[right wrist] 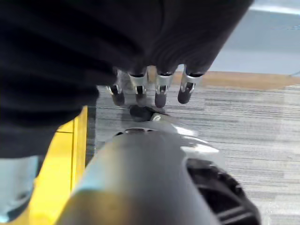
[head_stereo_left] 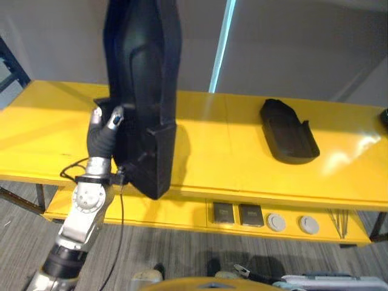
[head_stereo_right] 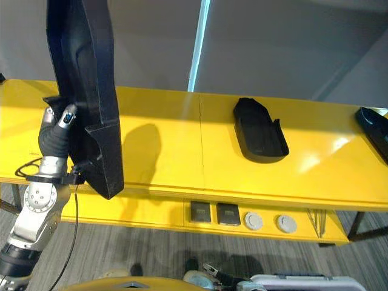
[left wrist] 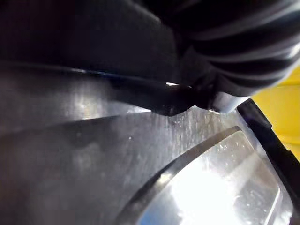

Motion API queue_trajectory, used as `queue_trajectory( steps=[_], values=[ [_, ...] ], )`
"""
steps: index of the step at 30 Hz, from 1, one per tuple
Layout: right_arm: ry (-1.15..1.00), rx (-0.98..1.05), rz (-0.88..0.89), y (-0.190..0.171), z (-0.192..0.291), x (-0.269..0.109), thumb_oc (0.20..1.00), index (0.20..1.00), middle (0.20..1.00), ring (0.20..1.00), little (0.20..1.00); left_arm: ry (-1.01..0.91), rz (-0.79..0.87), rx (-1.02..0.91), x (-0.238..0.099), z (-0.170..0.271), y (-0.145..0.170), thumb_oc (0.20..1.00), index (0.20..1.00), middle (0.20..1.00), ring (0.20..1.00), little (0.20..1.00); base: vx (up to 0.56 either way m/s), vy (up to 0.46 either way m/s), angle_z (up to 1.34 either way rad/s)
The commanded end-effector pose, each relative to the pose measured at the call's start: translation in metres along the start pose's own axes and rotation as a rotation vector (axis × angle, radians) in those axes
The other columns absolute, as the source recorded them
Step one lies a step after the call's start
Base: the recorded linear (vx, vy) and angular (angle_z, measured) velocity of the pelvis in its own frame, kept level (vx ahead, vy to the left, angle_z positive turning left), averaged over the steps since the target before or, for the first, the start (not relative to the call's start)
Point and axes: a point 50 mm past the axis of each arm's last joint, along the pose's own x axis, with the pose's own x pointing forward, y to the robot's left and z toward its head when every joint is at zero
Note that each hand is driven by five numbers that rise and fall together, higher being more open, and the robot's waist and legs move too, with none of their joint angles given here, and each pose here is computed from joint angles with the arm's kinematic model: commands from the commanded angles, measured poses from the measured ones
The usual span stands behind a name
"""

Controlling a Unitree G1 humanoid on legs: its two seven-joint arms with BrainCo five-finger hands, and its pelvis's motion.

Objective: Move parts from the plastic box to the shelf.

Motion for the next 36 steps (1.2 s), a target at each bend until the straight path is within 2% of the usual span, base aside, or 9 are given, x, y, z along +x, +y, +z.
queue_trajectory(
  steps=[1, 5, 9, 15, 18, 19, 23, 29, 36],
  values=[
    [0.039, 0.071, -0.102, -0.022, -0.009, -0.007, 1.0, 1.0, 1.0, 1.0, 1.0, -0.175, 0.002, -0.071, 0.025, 0.027, -0.006, 0.2, 0.2, 0.2, 0.2, 0.2, -0.03, 0.024, 0.49],
    [-0.006, 0.16, -0.14, -0.037, 0.002, -0.013, 1.0, 1.0, 1.0, 1.0, 1.0, -0.154, 0.04, -0.002, 0.025, 0.022, -0.002, 0.2, 0.2, 0.2, 0.2, 0.2, 0.01, 0.079, 0.4],
    [0.002, 0.208, -0.114, -0.035, -0.003, -0.012, 1.0, 1.0, 1.0, 1.0, 1.0, -0.013, 0.153, 0.15, 0.03, 0.002, 0.019, 0.2, 0.2, 0.2, 0.2, 0.2, 0.13, 0.145, -0.17],
    [0.092, 0.111, -0.082, -0.016, -0.035, -0.006, 1.0, 1.0, 1.0, 1.0, 1.0, 0.191, 0.299, 0.296, 0.026, -0.03, 0.063, 0.2, 0.2, 0.2, 0.2, 0.2, 0.14, 0.056, -0.21],
    [0.105, 0.064, -0.083, -0.017, -0.04, -0.007, 1.0, 1.0, 1.0, 1.0, 1.0, 0.242, 0.307, 0.25, 0.029, -0.039, 0.066, 0.2, 0.2, 0.2, 0.2, 0.2, -0.01, 0.025, -0.26],
    [0.093, 0.058, -0.085, -0.021, -0.036, -0.008, 1.0, 1.0, 1.0, 1.0, 1.0, 0.286, 0.305, 0.183, 0.031, -0.047, 0.062, 0.2, 0.2, 0.2, 0.2, 0.2, -0.05, 0.043, -0.18],
    [0.036, 0.022, -0.11, -0.033, -0.012, -0.013, 1.0, 1.0, 1.0, 1.0, 1.0, 0.323, 0.317, 0.162, 0.04, -0.057, 0.059, 0.2, 0.2, 0.2, 0.2, 0.2, -0.12, 0.05, -0.21],
    [-0.043, 0.024, -0.108, -0.035, 0.016, -0.015, 1.0, 1.0, 1.0, 1.0, 1.0, 0.382, 0.358, 0.294, 0.055, -0.065, 0.067, 0.2, 0.2, 0.2, 0.2, 0.2, -0.02, 0.009, -0.15],
    [-0.068, -0.024, -0.097, -0.034, 0.028, -0.016, 1.0, 1.0, 1.0, 1.0, 1.0, 0.486, 0.345, 0.407, 0.056, -0.076, 0.074, 0.2, 0.2, 0.2, 0.2, 0.2, -0.01, 0.0, -0.01]
  ],
)
